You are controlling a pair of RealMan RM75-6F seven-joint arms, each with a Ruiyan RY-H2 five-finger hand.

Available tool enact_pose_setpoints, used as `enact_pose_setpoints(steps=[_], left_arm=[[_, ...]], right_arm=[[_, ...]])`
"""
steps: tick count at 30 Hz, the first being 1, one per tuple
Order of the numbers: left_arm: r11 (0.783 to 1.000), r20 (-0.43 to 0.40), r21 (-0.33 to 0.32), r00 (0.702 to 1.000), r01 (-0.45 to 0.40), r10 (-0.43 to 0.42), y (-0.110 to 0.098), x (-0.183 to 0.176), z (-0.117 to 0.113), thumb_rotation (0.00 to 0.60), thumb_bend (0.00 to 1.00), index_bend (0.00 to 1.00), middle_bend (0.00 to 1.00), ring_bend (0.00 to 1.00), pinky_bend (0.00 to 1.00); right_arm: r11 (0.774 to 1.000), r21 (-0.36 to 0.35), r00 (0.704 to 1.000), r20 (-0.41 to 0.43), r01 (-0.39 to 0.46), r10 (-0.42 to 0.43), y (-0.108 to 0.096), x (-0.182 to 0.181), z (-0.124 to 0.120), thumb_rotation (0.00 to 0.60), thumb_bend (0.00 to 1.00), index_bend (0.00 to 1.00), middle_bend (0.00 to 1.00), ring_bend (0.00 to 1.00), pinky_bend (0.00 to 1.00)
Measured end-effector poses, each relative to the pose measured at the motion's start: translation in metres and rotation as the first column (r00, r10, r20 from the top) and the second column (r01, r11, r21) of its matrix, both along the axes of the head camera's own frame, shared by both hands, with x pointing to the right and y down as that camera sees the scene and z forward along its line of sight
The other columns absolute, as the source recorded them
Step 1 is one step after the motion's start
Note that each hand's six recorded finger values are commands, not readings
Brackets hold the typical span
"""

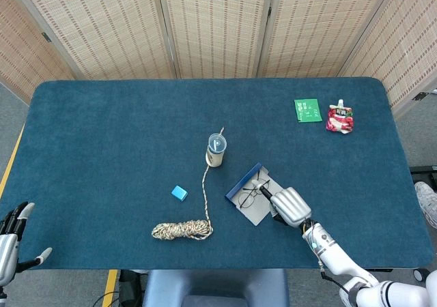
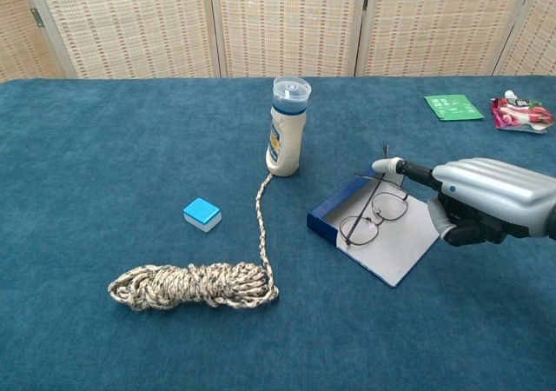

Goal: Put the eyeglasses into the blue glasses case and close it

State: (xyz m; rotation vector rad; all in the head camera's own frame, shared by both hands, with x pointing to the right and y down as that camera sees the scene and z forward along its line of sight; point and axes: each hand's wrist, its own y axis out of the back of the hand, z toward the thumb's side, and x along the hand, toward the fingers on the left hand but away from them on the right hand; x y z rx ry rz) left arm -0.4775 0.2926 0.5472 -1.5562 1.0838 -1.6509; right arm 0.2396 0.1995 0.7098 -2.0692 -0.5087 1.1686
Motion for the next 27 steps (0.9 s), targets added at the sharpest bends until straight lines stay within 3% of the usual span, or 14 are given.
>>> enact_pose_setpoints(steps=[14, 27], left_arm=[[1.0, -0.004, -0.004, 1.0, -0.002, 0.002, 0.0, 0.002, 0.002, 0.6, 0.19, 0.07, 0.09, 0.12, 0.23], [1.0, -0.003, -0.003, 1.0, 0.003, -0.003, 0.001, 0.0, 0.001, 0.6, 0.19, 0.07, 0.09, 0.12, 0.23]], right_arm=[[0.993, -0.099, 0.998, -0.009, -0.069, 0.068, 0.014, 0.014, 0.022, 0.6, 1.0, 0.0, 1.0, 1.0, 0.97], [0.987, -0.131, 0.996, -0.017, -0.093, 0.092, 0.021, 0.019, 0.038, 0.6, 1.0, 0.0, 1.0, 1.0, 0.97]])
